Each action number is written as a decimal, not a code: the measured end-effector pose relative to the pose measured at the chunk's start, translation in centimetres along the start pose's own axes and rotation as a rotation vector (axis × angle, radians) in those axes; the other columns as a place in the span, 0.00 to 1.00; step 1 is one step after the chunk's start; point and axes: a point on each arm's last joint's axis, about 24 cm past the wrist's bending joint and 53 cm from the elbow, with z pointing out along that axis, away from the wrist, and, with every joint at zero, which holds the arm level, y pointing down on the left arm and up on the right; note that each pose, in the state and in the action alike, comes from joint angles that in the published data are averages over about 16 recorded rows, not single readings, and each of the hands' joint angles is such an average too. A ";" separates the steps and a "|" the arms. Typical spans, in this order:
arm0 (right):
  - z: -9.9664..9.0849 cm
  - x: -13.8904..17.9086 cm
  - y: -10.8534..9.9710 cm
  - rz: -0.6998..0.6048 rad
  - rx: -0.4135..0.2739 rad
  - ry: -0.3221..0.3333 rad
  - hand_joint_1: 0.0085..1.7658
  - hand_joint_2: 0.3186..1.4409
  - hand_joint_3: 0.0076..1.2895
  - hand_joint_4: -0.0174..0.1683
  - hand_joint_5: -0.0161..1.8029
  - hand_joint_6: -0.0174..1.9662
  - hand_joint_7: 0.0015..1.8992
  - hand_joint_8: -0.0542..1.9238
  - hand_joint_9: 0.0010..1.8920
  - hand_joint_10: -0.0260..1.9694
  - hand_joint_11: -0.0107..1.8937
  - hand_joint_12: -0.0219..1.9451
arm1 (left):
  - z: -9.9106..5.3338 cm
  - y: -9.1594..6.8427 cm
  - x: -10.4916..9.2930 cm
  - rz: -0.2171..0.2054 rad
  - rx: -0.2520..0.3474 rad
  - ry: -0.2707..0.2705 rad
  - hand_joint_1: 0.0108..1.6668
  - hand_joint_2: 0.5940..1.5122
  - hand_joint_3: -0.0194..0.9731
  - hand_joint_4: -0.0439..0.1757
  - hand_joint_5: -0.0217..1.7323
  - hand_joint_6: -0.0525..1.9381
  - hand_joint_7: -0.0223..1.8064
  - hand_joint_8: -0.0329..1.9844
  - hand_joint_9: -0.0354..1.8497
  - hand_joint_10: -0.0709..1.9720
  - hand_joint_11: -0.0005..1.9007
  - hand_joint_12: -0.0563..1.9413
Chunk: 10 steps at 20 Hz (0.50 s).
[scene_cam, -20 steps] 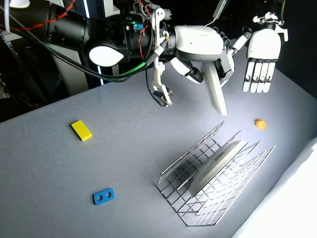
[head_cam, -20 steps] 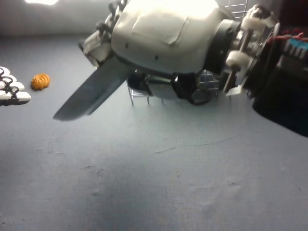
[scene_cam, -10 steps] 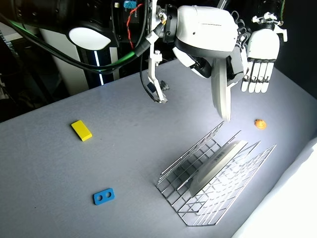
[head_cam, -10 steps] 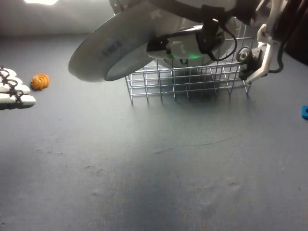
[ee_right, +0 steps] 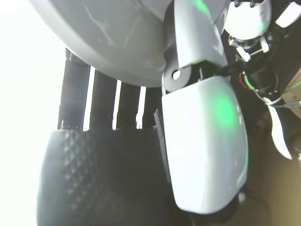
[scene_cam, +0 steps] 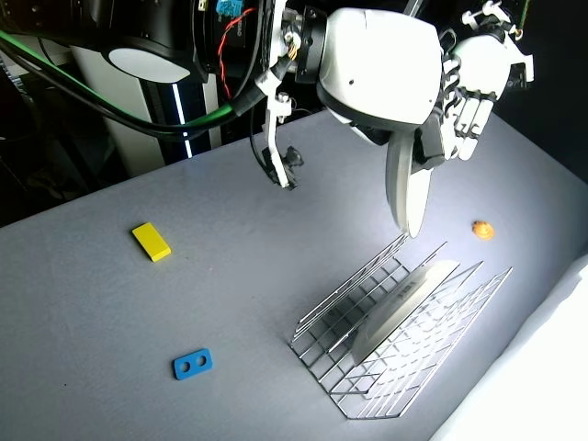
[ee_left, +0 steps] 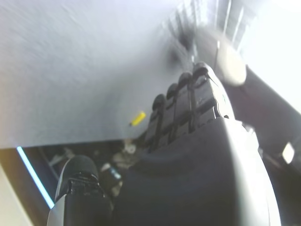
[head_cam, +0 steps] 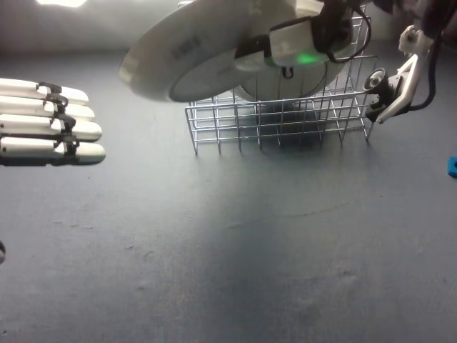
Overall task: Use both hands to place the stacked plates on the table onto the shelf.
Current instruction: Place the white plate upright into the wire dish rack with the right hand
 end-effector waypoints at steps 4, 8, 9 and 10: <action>0.1 -1.1 -1.5 0.054 0.038 -0.025 0.76 0.60 0.01 0.08 0.47 0.55 0.53 0.51 0.54 0.51 0.49 0.56 | 0.0 -2.1 -0.7 0.057 0.084 -0.006 0.00 0.56 0.03 0.21 0.02 0.03 0.02 0.02 0.03 0.04 0.01 0.03; 0.2 -2.0 -2.9 0.107 0.075 -0.047 0.76 0.60 0.01 0.07 0.47 0.56 0.53 0.52 0.54 0.52 0.49 0.56 | -0.1 -4.1 -1.0 0.105 0.154 -0.007 0.00 0.56 0.03 0.21 0.02 0.03 0.02 0.02 0.03 0.04 0.01 0.03; 0.3 -2.2 -3.3 0.120 0.083 -0.052 0.76 0.60 0.01 0.07 0.46 0.56 0.53 0.53 0.54 0.52 0.49 0.56 | -0.1 -4.5 -1.1 0.116 0.170 -0.008 0.00 0.56 0.03 0.21 0.02 0.03 0.02 0.02 0.03 0.04 0.01 0.03; 0.3 -2.3 -3.6 0.132 0.091 -0.055 0.76 0.60 0.01 0.06 0.46 0.56 0.53 0.53 0.54 0.52 0.49 0.56 | -0.1 -5.0 -1.2 0.128 0.186 -0.010 0.00 0.56 0.03 0.21 0.02 0.03 0.02 0.02 0.03 0.04 0.01 0.03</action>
